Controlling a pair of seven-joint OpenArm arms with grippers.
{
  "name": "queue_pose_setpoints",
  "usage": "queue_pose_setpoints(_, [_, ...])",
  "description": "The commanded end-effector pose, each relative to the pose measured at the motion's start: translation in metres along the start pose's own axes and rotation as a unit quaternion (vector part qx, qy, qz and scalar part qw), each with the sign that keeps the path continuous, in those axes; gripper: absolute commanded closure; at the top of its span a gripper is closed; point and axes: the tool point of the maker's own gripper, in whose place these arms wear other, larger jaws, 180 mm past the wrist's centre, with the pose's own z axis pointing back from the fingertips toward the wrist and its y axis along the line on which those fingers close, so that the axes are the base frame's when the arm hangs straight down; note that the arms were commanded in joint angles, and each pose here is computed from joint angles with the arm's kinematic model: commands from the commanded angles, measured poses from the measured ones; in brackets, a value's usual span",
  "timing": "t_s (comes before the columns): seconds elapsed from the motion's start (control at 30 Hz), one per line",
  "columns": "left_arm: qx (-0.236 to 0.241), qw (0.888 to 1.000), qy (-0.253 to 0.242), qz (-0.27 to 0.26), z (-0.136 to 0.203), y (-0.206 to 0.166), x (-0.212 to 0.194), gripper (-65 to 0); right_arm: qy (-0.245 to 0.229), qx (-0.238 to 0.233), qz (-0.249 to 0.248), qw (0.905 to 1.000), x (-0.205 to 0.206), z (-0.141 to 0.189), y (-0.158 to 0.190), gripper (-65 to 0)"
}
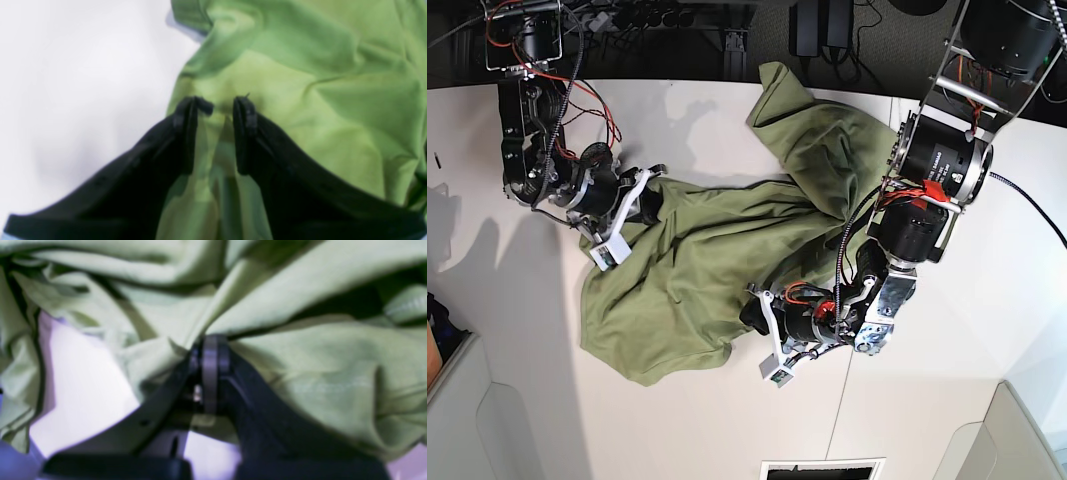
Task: Layout the t-shirt on the table in an organized manner, then fold the t-shirt properly
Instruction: 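Pull the shirt apart with both grippers and release it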
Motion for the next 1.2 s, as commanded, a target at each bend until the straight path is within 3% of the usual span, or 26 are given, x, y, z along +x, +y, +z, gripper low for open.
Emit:
queue_pose_setpoints(0.0, [-0.028, 0.998, -0.044, -0.019, 0.014, -0.006, 0.040, -21.0, 0.040, -0.032, 0.004, 0.9987, -0.017, 0.009, -0.015, 0.0])
queue_pose_setpoints(0.13, [-0.075, 0.993, -0.094, 0.003, 0.050, -0.014, 0.073, -21.0, -0.012, -0.063, -0.018, 0.9978, 0.000, 0.035, -0.035, 0.0])
queue_pose_setpoints(0.27, [-0.085, 0.992, -0.093, -0.030, 0.095, -0.013, 0.069, -21.0, -0.070, -0.076, -0.044, 0.9937, 0.026, 0.054, -0.052, 0.0])
queue_pose_setpoints(0.43, [-0.071, 0.993, -0.070, -0.070, 0.136, -0.009, 0.018, -21.0, -0.113, -0.093, -0.028, 0.9889, 0.070, 0.066, -0.068, 0.0])
queue_pose_setpoints(0.63, [-0.084, 0.990, 0.000, -0.109, 0.161, -0.040, -0.070, -21.0, -0.143, -0.111, -0.017, 0.9834, 0.113, 0.071, -0.088, 0.0])
queue_pose_setpoints(0.83, [-0.121, 0.985, 0.074, -0.098, 0.170, -0.080, -0.155, -21.0, -0.113, -0.110, -0.050, 0.9862, 0.117, 0.049, -0.114, 0.0])
queue_pose_setpoints(1.03, [-0.109, 0.985, 0.092, -0.100, 0.158, -0.092, -0.200, -20.5, -0.055, -0.102, -0.063, 0.9913, 0.095, 0.017, -0.121, 0.0])
queue_pose_setpoints(1.17, [-0.098, 0.985, 0.116, -0.086, 0.143, -0.091, -0.224, -11.9, -0.015, -0.087, -0.044, 0.9951, 0.079, -0.001, -0.108, 0.0])
